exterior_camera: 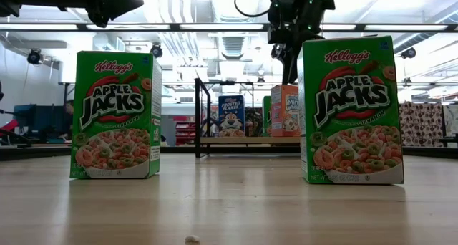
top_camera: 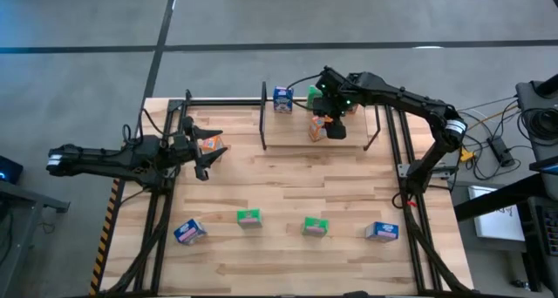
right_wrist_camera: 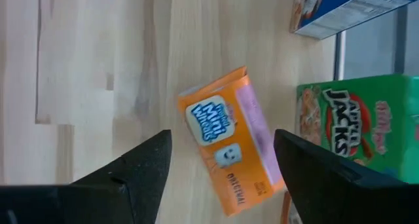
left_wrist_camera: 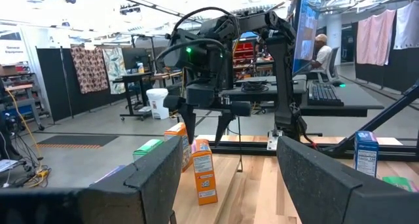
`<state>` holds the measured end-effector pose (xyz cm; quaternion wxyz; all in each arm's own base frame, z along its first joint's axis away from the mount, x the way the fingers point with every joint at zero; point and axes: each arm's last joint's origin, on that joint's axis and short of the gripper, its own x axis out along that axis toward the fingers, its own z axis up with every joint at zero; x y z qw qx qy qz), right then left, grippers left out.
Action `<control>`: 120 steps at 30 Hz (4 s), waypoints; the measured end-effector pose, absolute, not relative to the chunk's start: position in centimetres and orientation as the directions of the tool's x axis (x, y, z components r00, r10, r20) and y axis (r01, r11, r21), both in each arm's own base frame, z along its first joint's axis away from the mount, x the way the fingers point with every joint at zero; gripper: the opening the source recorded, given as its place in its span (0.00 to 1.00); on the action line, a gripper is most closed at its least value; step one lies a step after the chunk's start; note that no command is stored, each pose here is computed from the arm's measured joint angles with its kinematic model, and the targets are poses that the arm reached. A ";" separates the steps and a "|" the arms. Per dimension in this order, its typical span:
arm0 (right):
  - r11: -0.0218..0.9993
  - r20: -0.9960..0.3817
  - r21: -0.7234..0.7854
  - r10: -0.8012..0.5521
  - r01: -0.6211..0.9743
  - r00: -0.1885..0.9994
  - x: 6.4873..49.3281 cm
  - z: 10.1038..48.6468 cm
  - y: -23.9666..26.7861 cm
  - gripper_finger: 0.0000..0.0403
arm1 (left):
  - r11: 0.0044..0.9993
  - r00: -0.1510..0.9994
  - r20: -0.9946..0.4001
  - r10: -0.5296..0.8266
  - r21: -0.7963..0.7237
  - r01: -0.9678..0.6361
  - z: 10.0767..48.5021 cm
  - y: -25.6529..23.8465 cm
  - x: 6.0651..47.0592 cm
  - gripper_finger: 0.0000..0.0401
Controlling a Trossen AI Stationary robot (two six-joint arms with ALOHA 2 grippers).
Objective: Stack cereal on shelf
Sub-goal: Put the bottom orange cereal box aligned with the other orange cereal box on the shelf
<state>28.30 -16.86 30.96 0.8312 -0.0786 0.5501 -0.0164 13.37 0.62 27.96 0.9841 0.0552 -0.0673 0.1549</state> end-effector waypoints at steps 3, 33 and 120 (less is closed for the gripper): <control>0.988 -0.918 -0.141 -0.107 -0.061 0.381 28.5 30.4 -17.0 0.64 | 0.946 0.943 0.150 0.297 0.084 -0.312 28.0 0.6 13.4 0.58; 0.980 -0.918 -0.199 -0.187 0.002 0.350 28.6 30.8 -17.5 0.66 | 0.947 0.943 0.149 0.297 0.084 -0.311 27.9 0.6 13.4 0.58; 0.980 -0.976 -0.137 -0.158 0.146 0.148 21.0 28.6 -22.1 0.39 | 0.947 0.946 0.128 0.297 0.085 -0.309 27.7 0.6 13.8 0.58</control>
